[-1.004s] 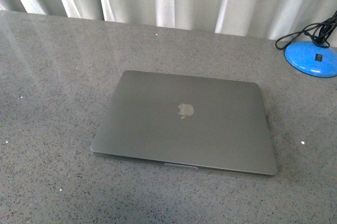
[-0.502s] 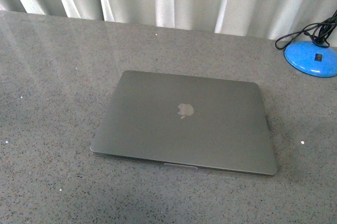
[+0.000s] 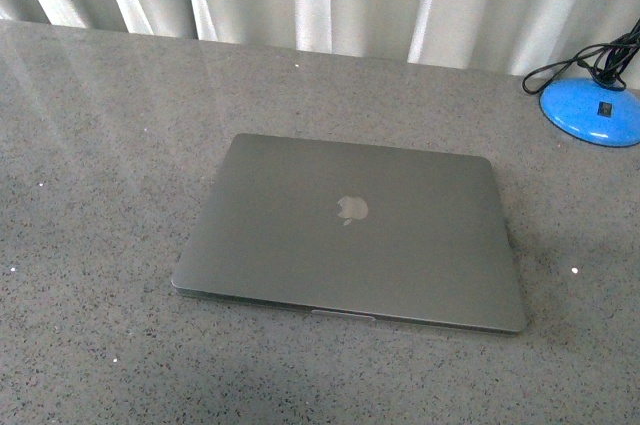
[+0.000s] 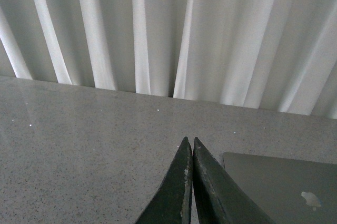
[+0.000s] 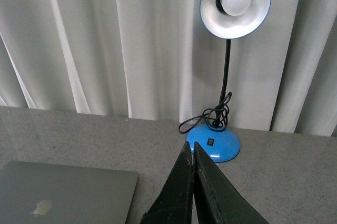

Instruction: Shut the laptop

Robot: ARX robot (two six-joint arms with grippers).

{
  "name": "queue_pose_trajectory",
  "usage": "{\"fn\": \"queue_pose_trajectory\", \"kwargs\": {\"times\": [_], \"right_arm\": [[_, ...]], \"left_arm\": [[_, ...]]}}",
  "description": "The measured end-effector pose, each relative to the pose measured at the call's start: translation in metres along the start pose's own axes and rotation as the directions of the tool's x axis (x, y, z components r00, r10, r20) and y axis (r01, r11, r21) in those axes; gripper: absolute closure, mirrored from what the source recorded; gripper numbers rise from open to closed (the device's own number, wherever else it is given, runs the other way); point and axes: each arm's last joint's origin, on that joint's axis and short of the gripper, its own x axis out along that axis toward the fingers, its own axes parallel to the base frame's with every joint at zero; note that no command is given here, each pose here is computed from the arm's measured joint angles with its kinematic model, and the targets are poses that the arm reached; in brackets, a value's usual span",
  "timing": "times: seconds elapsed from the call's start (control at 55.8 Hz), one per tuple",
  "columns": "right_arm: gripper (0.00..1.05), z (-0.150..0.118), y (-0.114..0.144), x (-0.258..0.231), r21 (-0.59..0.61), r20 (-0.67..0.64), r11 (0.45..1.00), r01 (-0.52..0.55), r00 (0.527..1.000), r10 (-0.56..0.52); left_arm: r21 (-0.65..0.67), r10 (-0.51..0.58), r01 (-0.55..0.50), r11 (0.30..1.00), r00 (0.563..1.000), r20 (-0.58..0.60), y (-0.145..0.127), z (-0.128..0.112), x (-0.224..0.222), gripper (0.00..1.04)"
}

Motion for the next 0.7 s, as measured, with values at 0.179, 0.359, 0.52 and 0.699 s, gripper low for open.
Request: {"fn": "queue_pose_trajectory", "kwargs": {"times": [0.179, 0.359, 0.52, 0.699], "right_arm": [[1.04, 0.0, 0.0, -0.003, 0.0, 0.0, 1.0, 0.0, 1.0, 0.0], [1.04, -0.004, 0.0, -0.014, 0.001, -0.019, 1.0, 0.0, 1.0, 0.0], [1.01, -0.003, 0.0, -0.016, 0.001, -0.005, 1.0, 0.001, 1.0, -0.001], [0.7, -0.003, 0.0, -0.015, 0.001, -0.006, 1.0, 0.001, 1.0, -0.001]], "left_arm": [[0.0, 0.0, 0.0, 1.0, 1.0, -0.009, 0.0, -0.001, -0.006, 1.01], [0.0, 0.0, 0.0, 1.0, 1.0, -0.004, 0.0, -0.003, -0.014, 1.01], [0.0, 0.0, 0.0, 1.0, 1.0, -0.007, 0.0, -0.003, -0.014, 0.94], [0.0, 0.0, 0.0, 1.0, 1.0, -0.007, 0.0, -0.003, -0.014, 0.62]]}}
